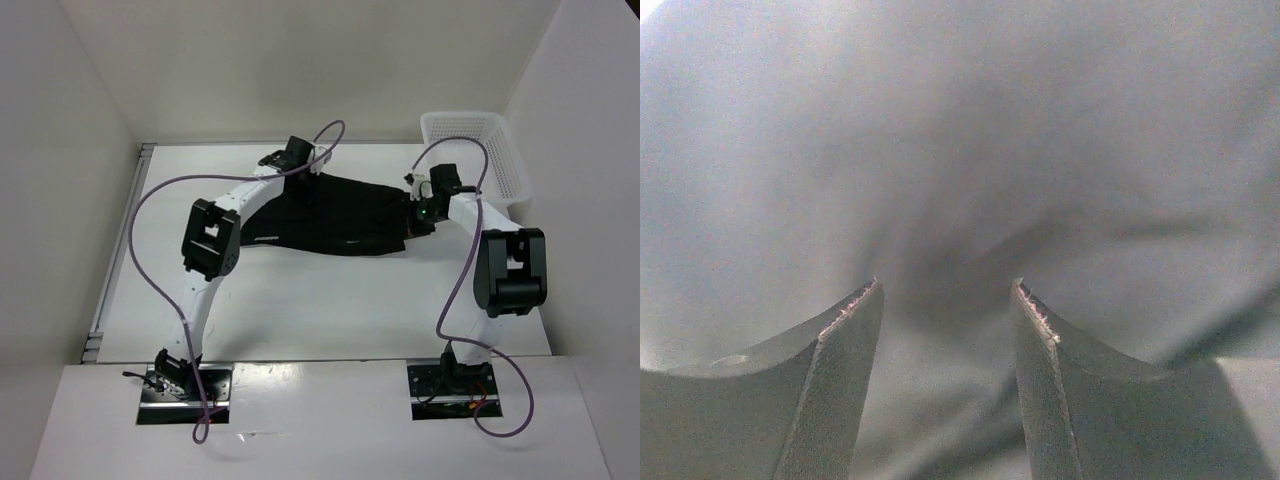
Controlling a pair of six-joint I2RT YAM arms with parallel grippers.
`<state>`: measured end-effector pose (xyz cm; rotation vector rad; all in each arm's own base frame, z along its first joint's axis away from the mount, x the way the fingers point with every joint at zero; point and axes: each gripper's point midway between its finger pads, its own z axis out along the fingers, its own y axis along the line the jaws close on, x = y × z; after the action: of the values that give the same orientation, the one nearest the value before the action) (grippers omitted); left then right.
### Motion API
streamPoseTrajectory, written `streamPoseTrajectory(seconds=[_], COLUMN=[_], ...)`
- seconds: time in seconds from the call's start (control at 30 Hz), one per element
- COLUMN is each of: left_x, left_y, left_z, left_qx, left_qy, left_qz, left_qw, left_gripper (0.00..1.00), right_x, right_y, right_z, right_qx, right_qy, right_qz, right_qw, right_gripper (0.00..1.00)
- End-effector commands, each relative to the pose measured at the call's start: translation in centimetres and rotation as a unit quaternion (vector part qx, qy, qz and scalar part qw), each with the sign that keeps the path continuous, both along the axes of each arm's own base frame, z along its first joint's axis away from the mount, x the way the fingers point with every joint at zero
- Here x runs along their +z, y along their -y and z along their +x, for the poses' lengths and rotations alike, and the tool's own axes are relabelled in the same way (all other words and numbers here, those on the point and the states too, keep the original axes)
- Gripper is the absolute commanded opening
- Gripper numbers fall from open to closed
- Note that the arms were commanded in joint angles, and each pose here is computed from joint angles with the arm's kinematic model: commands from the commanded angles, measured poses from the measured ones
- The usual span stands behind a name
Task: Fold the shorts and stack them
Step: Fold the shorts
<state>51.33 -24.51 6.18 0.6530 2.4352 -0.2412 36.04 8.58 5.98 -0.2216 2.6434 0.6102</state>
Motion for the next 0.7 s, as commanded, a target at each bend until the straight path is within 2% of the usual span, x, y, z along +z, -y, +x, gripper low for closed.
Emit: streamPoseTrajectory(seconds=[0.0,0.07,0.13,0.3,0.4,0.5,0.67], left_x=[-5.2,-6.4,-5.6,2.8,4.6,4.5,1.7], left_y=[0.9,1.0,0.9,-1.3,-4.6,-7.0,-8.9], left_z=[-0.4,-0.2,0.2,3.4,5.1,4.9,2.6], left_qx=[-0.009,-0.009,-0.007,0.018,0.049,0.07,0.08], left_qy=[-0.042,-0.054,-0.052,0.028,0.048,0.04,0.009], left_qz=[0.027,0.033,0.026,-0.017,-0.024,-0.015,-0.004], left_qw=[0.999,0.998,0.998,0.999,0.997,0.997,0.997], left_gripper=[0.62,0.62,0.62,0.62,0.62,0.63,0.64], right_x=[5.0,6.3,7.4,8.1,8.0,8.7,10.3], right_y=[2.3,3.0,3.4,3.2,3.4,3.6,4.2], right_z=[2.2,2.9,3.2,2.9,3.0,3.3,4.3], right_qx=[0.034,0.036,0.034,0.052,0.06,0.065,0.06], right_qy=[0.087,0.108,0.12,0.119,0.124,0.137,0.165], right_qz=[-0.053,-0.064,-0.067,-0.064,-0.073,-0.083,-0.101], right_qw=[0.994,0.991,0.99,0.989,0.988,0.985,0.979], right_gripper=[0.0,0.0,0.0,0.0,0.0,0.0,0.0])
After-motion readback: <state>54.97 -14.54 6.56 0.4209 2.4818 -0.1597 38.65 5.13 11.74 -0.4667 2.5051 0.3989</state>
